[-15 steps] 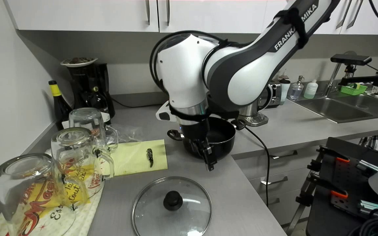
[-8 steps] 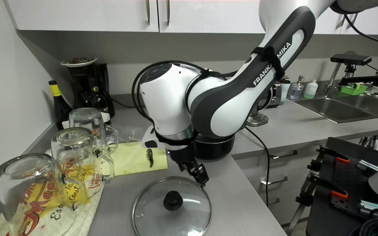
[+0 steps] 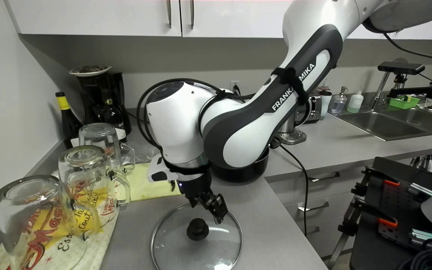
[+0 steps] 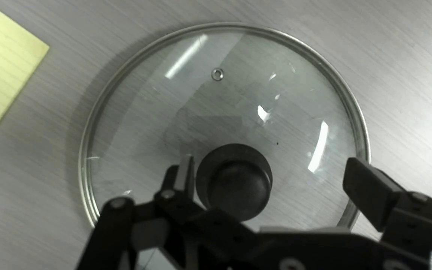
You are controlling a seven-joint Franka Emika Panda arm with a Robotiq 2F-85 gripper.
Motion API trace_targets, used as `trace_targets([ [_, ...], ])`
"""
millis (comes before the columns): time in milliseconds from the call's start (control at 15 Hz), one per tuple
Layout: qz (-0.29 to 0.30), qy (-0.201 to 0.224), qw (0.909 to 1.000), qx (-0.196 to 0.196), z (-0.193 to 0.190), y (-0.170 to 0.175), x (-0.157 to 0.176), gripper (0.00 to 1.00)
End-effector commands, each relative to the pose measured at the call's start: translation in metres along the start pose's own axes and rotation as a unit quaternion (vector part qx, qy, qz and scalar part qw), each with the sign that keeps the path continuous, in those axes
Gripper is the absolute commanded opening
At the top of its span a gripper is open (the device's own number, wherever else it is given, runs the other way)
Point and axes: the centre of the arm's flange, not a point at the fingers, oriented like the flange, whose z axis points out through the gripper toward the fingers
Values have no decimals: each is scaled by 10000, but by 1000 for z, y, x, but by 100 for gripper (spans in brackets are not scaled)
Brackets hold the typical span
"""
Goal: Pick up the lid and cover the pot
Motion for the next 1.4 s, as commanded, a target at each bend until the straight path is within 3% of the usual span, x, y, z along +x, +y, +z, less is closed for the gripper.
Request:
trace_targets([
  [0,-285,218,9994,10,5,11,17,100],
  [800,-538,431,9975,159,43,21,30,100],
  [867,-563,459,9973,149,43,21,31,75],
  [933,-576,481,9971,135,43,22,32,74],
  [1267,-571,590,9966,47,35,26,33,36],
  [1333,-556,620,9965,6,31,27,33,34],
])
